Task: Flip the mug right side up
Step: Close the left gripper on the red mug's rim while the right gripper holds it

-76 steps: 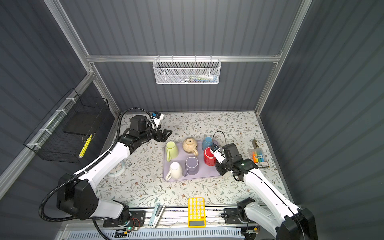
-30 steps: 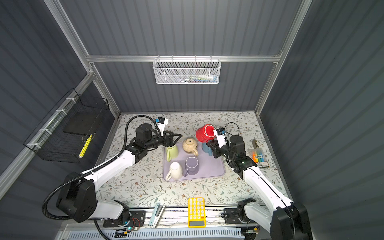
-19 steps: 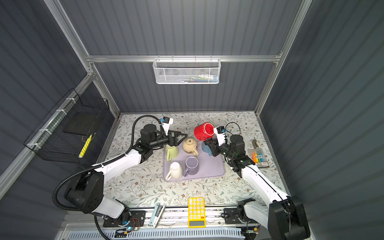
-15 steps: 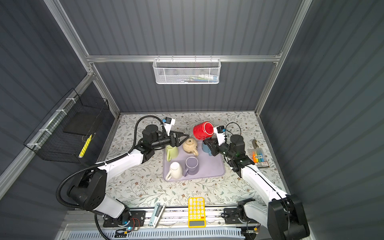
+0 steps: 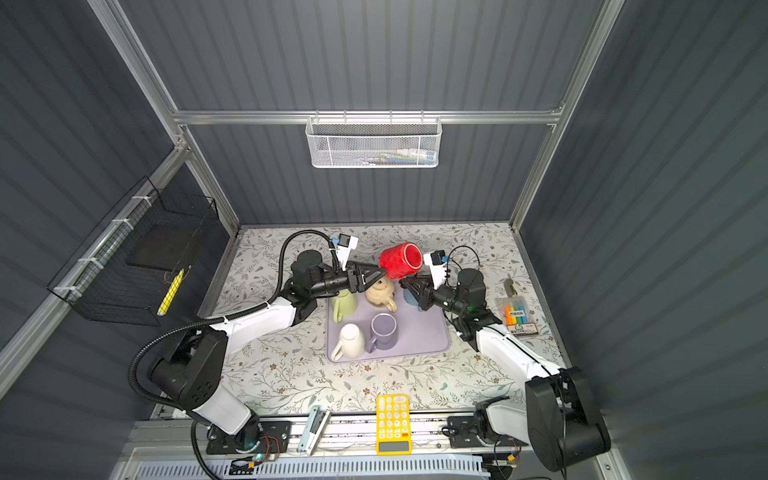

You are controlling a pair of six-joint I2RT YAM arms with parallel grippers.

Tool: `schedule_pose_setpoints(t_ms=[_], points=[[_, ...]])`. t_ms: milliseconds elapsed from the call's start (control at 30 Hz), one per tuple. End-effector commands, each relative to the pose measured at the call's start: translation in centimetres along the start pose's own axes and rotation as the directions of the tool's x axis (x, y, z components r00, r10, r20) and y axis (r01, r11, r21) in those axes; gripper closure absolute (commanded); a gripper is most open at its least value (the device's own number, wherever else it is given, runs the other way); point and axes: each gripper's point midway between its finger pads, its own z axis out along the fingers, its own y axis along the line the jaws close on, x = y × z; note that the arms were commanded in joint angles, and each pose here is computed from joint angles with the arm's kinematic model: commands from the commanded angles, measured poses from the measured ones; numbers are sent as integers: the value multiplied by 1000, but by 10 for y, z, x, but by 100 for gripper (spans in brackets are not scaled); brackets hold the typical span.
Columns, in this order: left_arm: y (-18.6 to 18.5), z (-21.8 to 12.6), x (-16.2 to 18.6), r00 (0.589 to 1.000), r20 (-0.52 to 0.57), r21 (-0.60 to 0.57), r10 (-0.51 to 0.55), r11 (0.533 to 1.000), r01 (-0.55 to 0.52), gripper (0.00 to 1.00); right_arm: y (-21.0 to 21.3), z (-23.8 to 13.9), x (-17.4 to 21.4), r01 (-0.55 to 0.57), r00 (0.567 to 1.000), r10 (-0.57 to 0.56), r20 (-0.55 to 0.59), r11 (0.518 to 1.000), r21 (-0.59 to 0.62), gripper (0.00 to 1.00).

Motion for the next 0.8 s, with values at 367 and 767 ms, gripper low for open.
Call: schedule_pose_setpoints(t_ms=[367,767], points=[[-30,11,-24,996,80,203,-27,979,10,48,22,7,-24,37,993,-20,119,990,-138,100],[-39,14,-26,996,83,246,-35,969,14,65,18,20,-26,-18,983,54,176,979,-202,100]])
